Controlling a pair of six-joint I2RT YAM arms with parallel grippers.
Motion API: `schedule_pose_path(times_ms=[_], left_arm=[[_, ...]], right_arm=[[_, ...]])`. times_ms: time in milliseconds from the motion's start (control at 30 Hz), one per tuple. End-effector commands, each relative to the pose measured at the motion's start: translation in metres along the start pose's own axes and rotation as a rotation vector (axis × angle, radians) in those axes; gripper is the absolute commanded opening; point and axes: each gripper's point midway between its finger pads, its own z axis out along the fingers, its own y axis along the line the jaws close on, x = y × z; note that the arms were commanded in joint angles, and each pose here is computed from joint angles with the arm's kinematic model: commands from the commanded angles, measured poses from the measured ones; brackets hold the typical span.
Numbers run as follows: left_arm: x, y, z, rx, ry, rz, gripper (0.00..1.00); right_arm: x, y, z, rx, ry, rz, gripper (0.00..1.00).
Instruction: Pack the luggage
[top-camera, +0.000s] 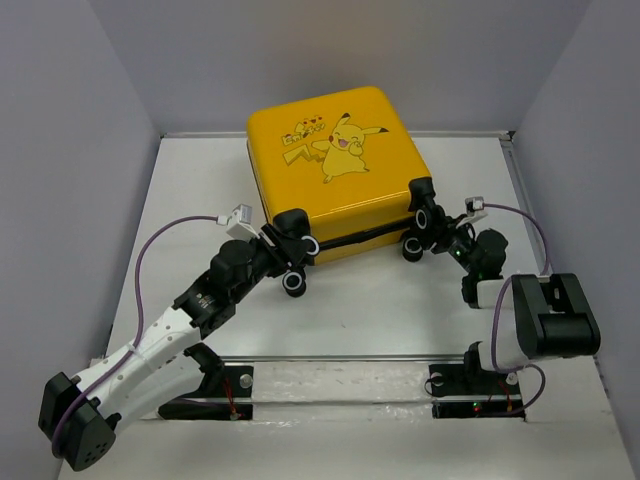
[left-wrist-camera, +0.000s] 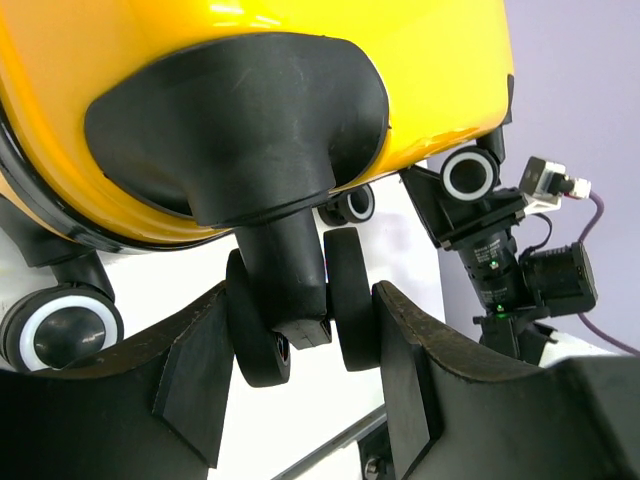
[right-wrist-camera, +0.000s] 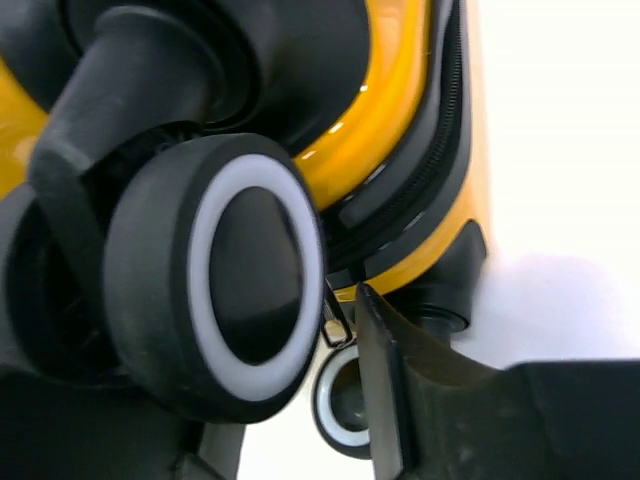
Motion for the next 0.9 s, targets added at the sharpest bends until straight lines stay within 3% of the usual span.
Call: schedule_pose_path(times_ms=[0, 33, 100, 167, 300, 333, 567, 867], left_arm=[[-0.036, -0.059, -0.024, 0.233, -0.124, 0.042, 0.06], [-0.037, -0.059, -0.025, 0.234, -0.129, 0.043, 0.06], [-0.037, -0.058, -0.024, 0.231, -0.127, 0.044, 0.06], [-0.036, -0.058, -0.024, 0.230, -0.126, 0.046, 0.06], [-0.035, -0.057, -0.023, 0.232, -0.126, 0.043, 0.06], [-0.034, -0.057, -0.022, 0.232, -0.124, 0.044, 0.06], [-0.037, -0.071, -0.018, 0.271, -0.118, 0.035, 0.06], [-0.054, -0.120, -0.009, 0.378, -0.116, 0.039, 0.06]], right_arm=[[-0.061, 0.021, 0.022, -0.119, -0.179, -0.040, 0.44], [-0.061, 0.021, 0.024, -0.132, -0.186, -0.035, 0.38], [-0.062, 0.024, 0.025, -0.151, -0.190, -0.035, 0.36], [-0.061, 0.024, 0.027, -0.158, -0.187, -0.029, 0.24], [-0.055, 0.020, 0.029, -0.151, -0.175, -0.001, 0.14], [-0.053, 0.019, 0.029, -0.150, -0.172, 0.003, 0.07], [-0.030, 0.046, 0.031, -0.176, -0.159, 0.032, 0.07], [0.053, 0.160, 0.035, -0.061, -0.087, -0.127, 0.07]])
